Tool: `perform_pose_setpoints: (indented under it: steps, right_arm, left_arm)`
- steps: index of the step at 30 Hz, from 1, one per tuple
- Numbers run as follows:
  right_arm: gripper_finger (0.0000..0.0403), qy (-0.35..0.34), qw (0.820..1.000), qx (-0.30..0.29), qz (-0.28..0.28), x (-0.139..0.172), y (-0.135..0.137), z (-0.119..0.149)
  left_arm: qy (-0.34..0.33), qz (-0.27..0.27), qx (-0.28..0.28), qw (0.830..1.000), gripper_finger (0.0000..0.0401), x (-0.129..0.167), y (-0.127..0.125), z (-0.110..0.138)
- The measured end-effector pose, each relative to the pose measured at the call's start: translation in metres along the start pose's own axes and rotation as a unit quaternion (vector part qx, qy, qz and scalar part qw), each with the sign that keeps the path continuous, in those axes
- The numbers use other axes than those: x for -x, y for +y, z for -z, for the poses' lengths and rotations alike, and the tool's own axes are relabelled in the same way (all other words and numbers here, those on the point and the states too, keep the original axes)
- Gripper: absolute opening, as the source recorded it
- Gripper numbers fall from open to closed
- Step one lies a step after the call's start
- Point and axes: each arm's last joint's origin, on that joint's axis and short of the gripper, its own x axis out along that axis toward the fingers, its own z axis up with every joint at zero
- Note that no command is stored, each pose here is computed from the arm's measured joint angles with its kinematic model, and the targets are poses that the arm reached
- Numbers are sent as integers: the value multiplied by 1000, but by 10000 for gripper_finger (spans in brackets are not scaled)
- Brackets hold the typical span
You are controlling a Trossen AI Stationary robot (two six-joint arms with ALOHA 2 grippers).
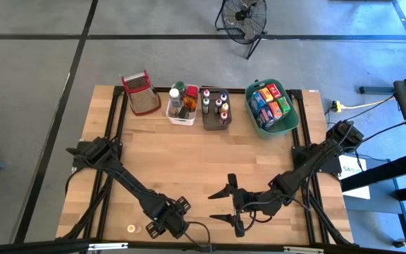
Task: Pick & Place Kitchen Items
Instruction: Put the brown seasoning bottle into the white bin
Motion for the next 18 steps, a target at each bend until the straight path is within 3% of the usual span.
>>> perform_pose_setpoints:
  steps: [8, 18]
  right_arm:
    - [277, -1, 1000, -1, 4, -1, -3, -1]
    - [277, -1, 1000, 0, 4, -1, -3, -1]
  left_arm:
    - [-5, -2, 0, 1000, 283, 0, 0, -1]
    - [-5, -2, 0, 1000, 201, 0, -1, -1]
